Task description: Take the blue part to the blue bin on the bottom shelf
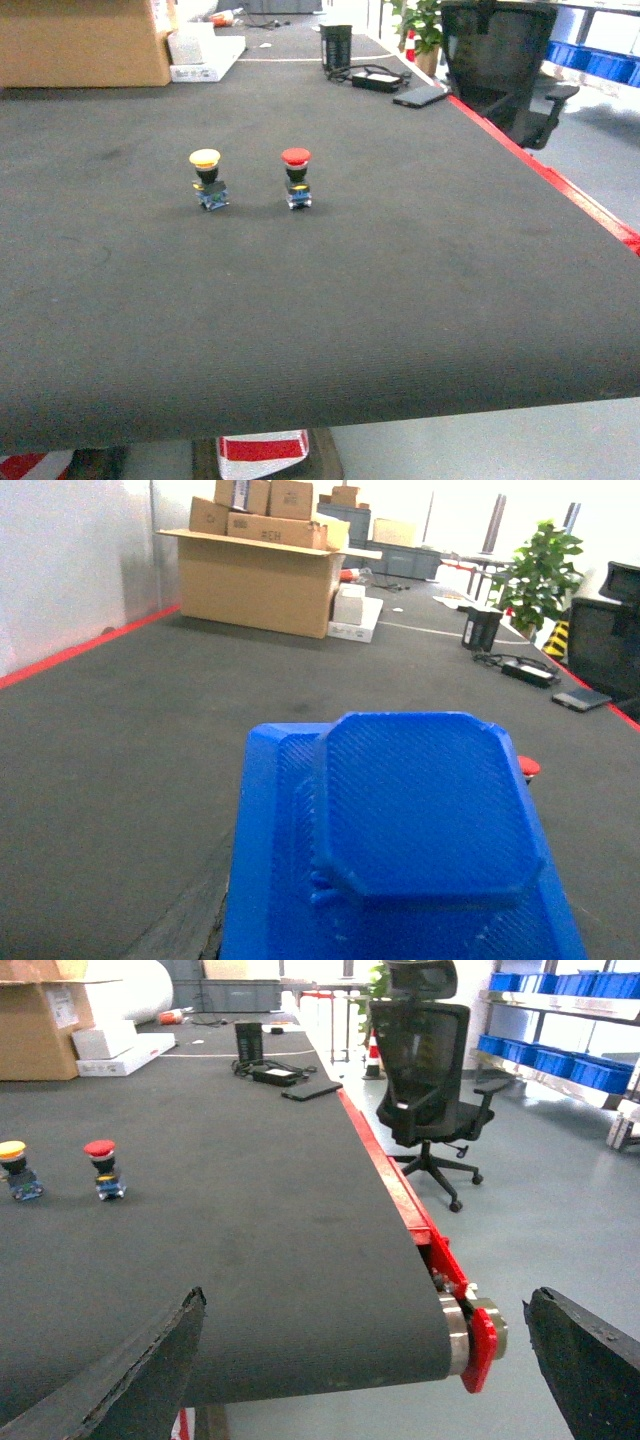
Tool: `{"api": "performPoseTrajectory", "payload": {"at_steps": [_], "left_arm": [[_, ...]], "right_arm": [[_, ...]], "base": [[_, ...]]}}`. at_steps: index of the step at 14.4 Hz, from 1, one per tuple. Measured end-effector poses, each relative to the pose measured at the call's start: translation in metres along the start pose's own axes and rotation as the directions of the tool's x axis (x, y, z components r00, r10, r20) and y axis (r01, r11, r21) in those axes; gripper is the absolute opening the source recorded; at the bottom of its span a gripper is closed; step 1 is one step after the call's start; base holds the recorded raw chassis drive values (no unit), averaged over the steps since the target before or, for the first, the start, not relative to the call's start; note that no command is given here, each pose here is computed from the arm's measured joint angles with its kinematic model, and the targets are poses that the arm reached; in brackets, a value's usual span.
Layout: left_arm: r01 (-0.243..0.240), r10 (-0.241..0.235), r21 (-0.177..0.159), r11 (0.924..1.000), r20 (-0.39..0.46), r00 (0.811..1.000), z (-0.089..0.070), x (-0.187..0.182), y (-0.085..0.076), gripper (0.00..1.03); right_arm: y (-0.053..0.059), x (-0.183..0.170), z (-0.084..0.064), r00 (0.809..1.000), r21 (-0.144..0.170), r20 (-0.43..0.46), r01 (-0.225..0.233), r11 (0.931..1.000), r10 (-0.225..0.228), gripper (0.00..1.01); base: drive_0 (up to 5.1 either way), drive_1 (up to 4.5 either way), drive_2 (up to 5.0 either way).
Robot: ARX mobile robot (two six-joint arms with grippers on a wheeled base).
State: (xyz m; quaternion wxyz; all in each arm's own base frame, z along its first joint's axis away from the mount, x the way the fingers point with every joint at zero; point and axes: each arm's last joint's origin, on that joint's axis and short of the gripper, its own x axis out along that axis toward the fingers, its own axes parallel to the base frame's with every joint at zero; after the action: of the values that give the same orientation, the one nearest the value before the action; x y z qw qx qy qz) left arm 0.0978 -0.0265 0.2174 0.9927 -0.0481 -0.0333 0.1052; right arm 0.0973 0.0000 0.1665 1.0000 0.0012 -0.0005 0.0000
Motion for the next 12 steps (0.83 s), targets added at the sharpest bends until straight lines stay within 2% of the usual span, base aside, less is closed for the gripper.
{"api": "performPoseTrajectory", "payload": {"at_steps": [12], "left_arm": [[0.001, -0.001, 0.007, 1.0000, 0.000, 1.000, 0.0000, 0.0000, -0.0001, 0.43]], "right_arm": [[0.0000, 0.0000, 0.0000, 1.000, 0.000, 0.000, 0.000, 1.0000, 0.000, 0.98]], "base": [[-1.6, -1.62, -1.6]]}}
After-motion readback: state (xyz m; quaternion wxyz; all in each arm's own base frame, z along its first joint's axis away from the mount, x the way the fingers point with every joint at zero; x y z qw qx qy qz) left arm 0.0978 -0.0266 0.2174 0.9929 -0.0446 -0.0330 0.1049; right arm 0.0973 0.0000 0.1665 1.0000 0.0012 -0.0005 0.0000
